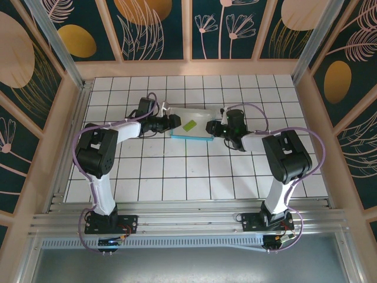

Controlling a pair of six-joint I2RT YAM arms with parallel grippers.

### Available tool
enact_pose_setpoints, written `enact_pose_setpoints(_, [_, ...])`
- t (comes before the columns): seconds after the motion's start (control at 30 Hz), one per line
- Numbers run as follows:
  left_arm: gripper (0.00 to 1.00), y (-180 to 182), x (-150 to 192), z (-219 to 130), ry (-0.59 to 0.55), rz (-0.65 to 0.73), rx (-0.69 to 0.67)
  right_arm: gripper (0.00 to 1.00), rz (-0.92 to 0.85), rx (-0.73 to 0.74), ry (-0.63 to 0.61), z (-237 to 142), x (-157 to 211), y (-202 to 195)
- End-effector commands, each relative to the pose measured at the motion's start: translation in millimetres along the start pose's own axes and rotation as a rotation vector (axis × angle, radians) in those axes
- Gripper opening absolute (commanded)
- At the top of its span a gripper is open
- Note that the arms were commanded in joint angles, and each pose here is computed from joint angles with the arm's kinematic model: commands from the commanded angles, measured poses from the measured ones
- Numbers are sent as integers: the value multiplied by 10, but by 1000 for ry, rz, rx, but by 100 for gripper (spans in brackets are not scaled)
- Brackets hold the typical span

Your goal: Fold the paper box

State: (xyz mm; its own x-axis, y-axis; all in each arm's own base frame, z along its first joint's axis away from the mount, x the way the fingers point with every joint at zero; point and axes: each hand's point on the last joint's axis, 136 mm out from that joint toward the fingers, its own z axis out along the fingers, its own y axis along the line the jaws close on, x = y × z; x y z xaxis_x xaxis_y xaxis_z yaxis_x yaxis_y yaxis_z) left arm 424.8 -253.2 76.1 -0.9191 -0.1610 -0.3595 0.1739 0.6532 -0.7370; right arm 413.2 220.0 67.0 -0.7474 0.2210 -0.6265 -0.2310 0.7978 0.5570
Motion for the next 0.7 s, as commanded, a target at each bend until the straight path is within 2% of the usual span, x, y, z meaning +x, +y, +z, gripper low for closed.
enact_pose_setpoints(0.0, [62,-175,-15,-103,-20,49,39,42,-35,-34,-62,-96,-138,159])
enact_pose_setpoints(0.3, [62,-397,-6,-360,-72,85,73,54,-39,-87,-104,-369,-172,366])
enact_pose_setpoints(0.57, [62,-945,-123,-1020,-207,158,108,60,-40,-121,-200,-1181,-292,655])
enact_pose_setpoints(0.67, [58,-1069,-371,-1263,-290,159,28,69,-47,-114,-275,-1509,-579,802])
